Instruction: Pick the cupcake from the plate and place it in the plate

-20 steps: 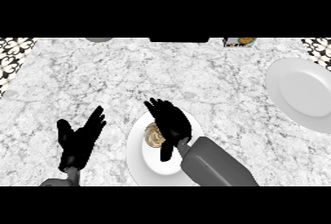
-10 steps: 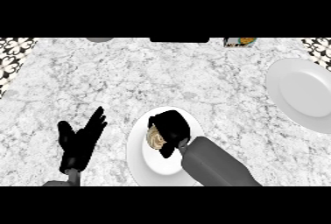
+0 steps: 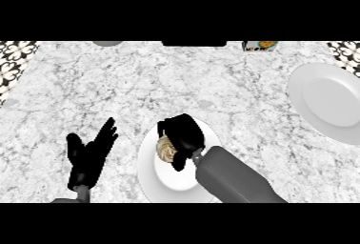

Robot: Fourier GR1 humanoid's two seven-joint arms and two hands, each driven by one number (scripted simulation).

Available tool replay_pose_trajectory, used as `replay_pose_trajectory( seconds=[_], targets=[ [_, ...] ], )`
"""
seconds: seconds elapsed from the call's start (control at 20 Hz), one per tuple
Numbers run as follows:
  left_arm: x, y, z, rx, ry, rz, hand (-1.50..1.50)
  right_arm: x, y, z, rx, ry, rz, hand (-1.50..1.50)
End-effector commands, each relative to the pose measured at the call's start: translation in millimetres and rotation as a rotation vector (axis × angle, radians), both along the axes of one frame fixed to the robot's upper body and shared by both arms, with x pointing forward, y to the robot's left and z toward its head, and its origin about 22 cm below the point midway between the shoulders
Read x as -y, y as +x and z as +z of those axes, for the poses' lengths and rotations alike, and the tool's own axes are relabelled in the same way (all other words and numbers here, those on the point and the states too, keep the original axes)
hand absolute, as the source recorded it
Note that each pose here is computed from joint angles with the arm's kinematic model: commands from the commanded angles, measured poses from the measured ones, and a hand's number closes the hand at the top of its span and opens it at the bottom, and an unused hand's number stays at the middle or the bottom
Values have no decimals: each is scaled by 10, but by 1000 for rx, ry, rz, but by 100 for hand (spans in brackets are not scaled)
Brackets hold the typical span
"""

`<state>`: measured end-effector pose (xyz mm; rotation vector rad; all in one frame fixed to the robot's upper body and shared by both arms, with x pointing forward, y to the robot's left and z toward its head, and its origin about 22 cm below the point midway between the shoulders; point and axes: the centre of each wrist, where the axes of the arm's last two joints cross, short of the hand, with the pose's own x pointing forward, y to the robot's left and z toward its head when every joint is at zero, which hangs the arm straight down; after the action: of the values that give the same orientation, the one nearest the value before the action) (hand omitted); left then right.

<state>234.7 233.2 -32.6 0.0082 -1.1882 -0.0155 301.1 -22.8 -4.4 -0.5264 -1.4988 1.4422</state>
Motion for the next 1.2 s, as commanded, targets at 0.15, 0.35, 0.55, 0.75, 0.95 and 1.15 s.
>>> replay_pose_trajectory(
  seconds=[0.15, 0.35, 0.55, 0.75, 0.95, 1.15],
  targets=[
    [-94, 0, -4, 6, -1, 21, 0, 611, 742, 427, 165, 154, -681, 150],
    [-98, -15, -8, 4, 0, 32, 0, 1039, 1082, 669, 281, 198, -1087, 150],
    [-49, 40, 18, 13, 1, -13, 0, 1274, 1326, 902, 458, 218, -1325, 150],
    [-10, 76, 45, 14, -2, -17, 0, 1341, 1430, 1000, 566, 311, -1488, 150],
    [-25, -50, -105, 10, -12, -10, 0, 1458, 1429, 895, 620, 382, -1580, 150],
    [-64, 26, -51, 5, 8, 6, 0, 1740, 1407, 781, 712, 489, -1626, 150]
  ],
)
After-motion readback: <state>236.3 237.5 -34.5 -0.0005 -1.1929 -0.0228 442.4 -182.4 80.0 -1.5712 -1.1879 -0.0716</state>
